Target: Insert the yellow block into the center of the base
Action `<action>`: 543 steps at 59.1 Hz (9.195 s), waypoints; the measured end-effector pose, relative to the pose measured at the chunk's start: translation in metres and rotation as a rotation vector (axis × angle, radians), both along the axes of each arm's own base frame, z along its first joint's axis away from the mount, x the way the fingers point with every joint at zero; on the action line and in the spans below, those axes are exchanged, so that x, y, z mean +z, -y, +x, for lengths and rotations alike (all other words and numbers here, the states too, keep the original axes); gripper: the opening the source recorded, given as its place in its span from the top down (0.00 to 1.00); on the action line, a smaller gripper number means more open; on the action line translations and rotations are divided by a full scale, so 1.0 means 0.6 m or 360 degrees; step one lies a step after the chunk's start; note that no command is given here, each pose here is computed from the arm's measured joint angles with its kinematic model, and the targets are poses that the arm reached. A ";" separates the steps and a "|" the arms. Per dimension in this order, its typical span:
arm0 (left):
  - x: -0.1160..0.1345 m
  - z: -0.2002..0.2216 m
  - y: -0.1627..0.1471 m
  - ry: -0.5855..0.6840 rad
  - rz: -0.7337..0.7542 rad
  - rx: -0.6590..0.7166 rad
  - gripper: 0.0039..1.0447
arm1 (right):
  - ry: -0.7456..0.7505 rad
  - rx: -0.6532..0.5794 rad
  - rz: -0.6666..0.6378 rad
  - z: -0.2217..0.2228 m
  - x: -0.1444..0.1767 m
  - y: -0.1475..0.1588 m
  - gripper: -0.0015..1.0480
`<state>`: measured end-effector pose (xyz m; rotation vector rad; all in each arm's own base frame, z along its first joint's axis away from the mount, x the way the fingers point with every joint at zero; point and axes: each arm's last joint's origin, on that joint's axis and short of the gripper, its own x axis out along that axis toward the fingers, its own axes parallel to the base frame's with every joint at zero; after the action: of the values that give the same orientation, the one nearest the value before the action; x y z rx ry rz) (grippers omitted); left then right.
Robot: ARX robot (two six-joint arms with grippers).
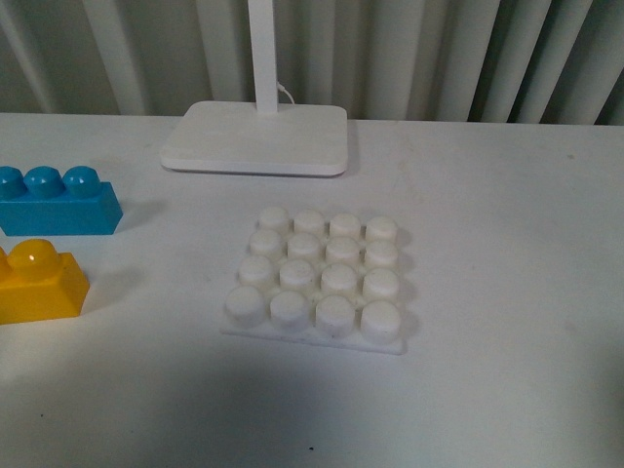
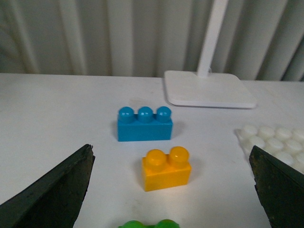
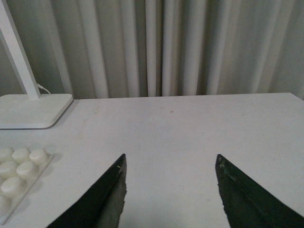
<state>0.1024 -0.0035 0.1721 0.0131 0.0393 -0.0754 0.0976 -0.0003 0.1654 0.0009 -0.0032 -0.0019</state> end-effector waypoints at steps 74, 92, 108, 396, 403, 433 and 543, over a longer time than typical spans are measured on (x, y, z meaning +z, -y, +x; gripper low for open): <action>0.074 0.339 0.034 -0.1109 0.1813 -0.1698 0.06 | 0.0000 0.0000 0.0000 0.000 0.000 0.000 0.09; 0.050 0.370 0.022 -0.1230 0.1733 -0.1663 0.06 | 0.0000 0.0000 0.0000 0.000 0.000 0.000 0.09; 0.047 0.384 0.016 -0.1284 0.1695 -0.1659 0.06 | 0.0000 0.0000 0.0000 0.000 0.000 0.000 0.09; 0.153 0.098 0.047 0.0011 0.1240 -0.0300 0.06 | 0.0000 0.0000 0.0000 0.000 0.000 0.000 0.09; 0.151 0.099 0.047 -0.0004 0.1186 -0.0299 0.06 | 0.0000 0.0000 0.0000 0.000 0.000 0.000 0.09; 0.055 0.052 0.006 0.0055 0.0009 0.0070 0.94 | 0.0000 0.0000 0.0000 0.000 0.000 0.000 0.09; -0.007 -0.009 -0.005 0.0078 -0.0023 0.0116 0.06 | 0.0000 0.0000 0.0000 0.000 0.000 0.000 0.09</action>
<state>0.0972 -0.0002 0.1677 -0.0010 -0.0097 -0.0023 0.0976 -0.0003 0.1654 0.0009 -0.0032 -0.0019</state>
